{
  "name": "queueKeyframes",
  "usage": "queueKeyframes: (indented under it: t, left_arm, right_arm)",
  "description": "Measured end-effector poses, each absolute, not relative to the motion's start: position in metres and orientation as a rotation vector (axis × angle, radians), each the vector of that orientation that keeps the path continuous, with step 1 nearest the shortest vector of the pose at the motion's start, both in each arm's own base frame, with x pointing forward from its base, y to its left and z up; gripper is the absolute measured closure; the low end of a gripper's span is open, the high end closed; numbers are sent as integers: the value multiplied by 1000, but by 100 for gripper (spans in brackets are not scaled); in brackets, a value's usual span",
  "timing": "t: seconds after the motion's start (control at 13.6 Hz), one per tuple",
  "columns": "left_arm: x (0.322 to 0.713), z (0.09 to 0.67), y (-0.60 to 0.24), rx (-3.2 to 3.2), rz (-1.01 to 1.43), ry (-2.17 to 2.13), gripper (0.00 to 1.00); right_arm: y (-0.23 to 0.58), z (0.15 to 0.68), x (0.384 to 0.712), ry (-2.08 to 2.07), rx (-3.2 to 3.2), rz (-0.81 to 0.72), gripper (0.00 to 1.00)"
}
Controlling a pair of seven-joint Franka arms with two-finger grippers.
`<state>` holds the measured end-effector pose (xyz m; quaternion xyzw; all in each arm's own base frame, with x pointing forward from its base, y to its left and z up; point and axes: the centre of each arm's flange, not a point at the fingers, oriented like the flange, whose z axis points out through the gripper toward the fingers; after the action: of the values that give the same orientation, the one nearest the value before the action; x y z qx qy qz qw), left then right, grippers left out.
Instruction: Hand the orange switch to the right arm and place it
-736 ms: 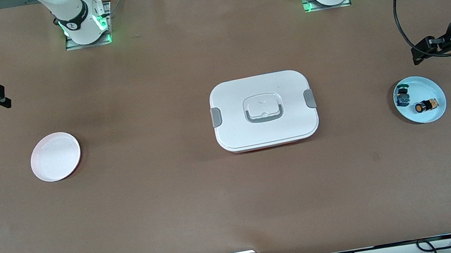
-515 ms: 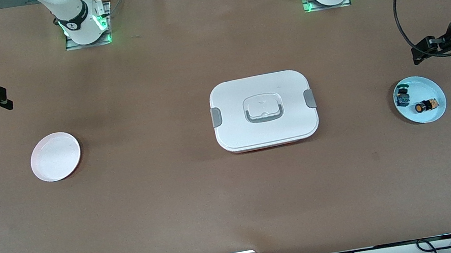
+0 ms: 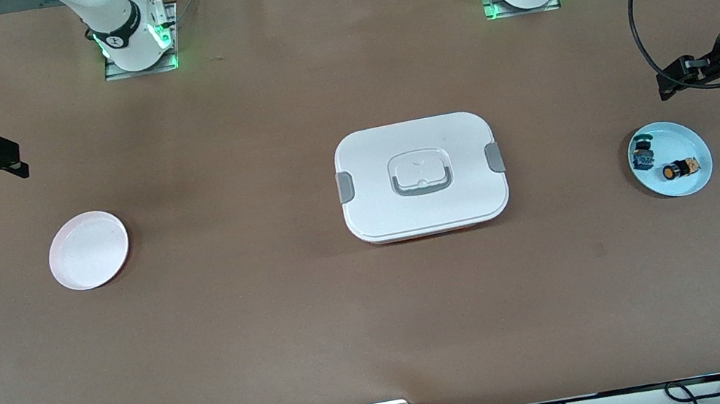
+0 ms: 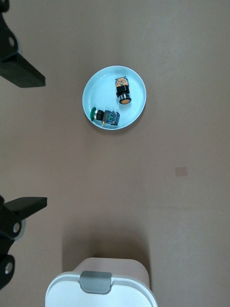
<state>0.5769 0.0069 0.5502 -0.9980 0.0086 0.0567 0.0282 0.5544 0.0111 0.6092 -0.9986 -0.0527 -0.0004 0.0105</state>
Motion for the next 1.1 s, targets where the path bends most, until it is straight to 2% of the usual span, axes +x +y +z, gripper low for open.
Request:
queueKeyframes:
  t: [0.66, 1.1]
  left_arm:
    - [561, 532, 11, -3056, 438, 16, 0]
    - [575, 493, 42, -3059, 531, 411, 0]
  right_arm:
    - [2, 612, 558, -140, -3125, -52, 0]
    - [2, 613, 558, -141, -3125, -53, 0]
